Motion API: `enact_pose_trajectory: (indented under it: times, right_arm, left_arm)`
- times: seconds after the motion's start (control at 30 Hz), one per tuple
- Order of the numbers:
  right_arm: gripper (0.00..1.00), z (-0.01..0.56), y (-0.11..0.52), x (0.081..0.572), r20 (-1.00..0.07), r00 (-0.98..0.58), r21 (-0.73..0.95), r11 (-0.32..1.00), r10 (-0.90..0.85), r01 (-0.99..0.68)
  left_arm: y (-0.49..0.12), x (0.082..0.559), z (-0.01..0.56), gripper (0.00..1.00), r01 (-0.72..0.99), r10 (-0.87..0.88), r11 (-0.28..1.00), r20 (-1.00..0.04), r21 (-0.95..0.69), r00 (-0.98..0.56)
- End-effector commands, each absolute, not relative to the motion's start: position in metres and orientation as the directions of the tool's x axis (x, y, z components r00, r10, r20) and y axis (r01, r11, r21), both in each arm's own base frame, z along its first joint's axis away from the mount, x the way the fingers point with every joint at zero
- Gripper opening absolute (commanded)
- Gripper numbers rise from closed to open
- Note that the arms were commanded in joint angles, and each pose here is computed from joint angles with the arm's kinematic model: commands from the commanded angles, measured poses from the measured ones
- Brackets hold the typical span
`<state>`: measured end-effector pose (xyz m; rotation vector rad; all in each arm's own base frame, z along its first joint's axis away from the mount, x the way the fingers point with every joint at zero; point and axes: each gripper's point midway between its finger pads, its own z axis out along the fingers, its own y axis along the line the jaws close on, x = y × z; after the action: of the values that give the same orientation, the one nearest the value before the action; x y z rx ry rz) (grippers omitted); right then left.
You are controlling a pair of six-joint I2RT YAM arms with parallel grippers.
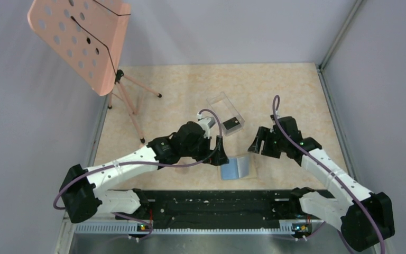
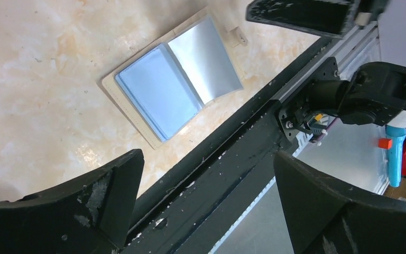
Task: Put the credit cards into the card holder
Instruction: Open the card holder at the center of the board.
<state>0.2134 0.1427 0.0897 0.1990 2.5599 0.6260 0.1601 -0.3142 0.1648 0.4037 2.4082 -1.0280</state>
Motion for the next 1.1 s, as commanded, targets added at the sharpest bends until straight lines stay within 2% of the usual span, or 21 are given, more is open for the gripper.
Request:
enact_pose_trajectory:
  times: [0.0,0.1,0.13,0.23,0.27,0.47,0.57,0.63,0.7,0.87,1.07]
  right_arm:
    - [0.60,0.118,0.163,0.209,-0.446,-0.880,0.539,0.834,0.166,-0.116]
    - [0.46,0.121,0.181,0.203,-0.423,-0.898,0.587,0.791,0.121,-0.171]
    - [0.39,0.116,0.185,0.200,-0.408,-0.907,0.592,0.786,0.102,-0.178]
    - [0.05,0.102,0.196,0.190,-0.351,-0.934,0.622,0.762,0.062,-0.182]
    - [0.00,0.096,0.198,0.187,-0.327,-0.944,0.627,0.760,0.056,-0.172]
    - [0.00,0.062,0.195,0.181,-0.234,-0.971,0.588,0.802,0.046,-0.104]
    - [0.00,0.045,0.182,0.183,-0.207,-0.976,0.515,0.855,0.065,-0.052]
    - [0.00,0.032,0.166,0.187,-0.201,-0.975,0.424,0.905,0.095,0.001]
    - [0.00,0.022,0.157,0.188,-0.198,-0.973,0.371,0.928,0.117,0.036]
    - [0.00,0.000,0.137,0.187,-0.180,-0.973,0.260,0.961,0.144,0.094]
    - [0.00,-0.011,0.136,0.187,-0.151,-0.978,0.255,0.961,0.146,0.104]
  left_arm:
    - [-0.314,0.158,0.146,0.97,0.400,0.092,0.704,-0.483,-0.587,-0.871]
    - [-0.320,0.155,0.131,0.90,0.381,0.123,0.712,-0.430,-0.589,-0.894]
    - [-0.324,0.153,0.129,0.85,0.386,0.135,0.700,-0.419,-0.601,-0.898]
    - [-0.339,0.153,0.122,0.70,0.397,0.153,0.666,-0.405,-0.632,-0.901]
    - [-0.343,0.155,0.117,0.64,0.399,0.160,0.662,-0.399,-0.635,-0.903]
    - [-0.361,0.163,0.084,0.25,0.415,0.230,0.686,-0.363,-0.598,-0.903]
    - [-0.361,0.162,0.061,0.10,0.397,0.256,0.717,-0.314,-0.573,-0.914]
    - [-0.359,0.161,0.046,0.04,0.382,0.266,0.745,-0.282,-0.547,-0.922]
    - [-0.354,0.159,0.034,0.00,0.368,0.268,0.772,-0.260,-0.518,-0.928]
    - [-0.337,0.158,0.012,0.00,0.347,0.274,0.833,-0.223,-0.431,-0.935]
    - [-0.336,0.157,0.013,0.00,0.355,0.279,0.839,-0.234,-0.413,-0.931]
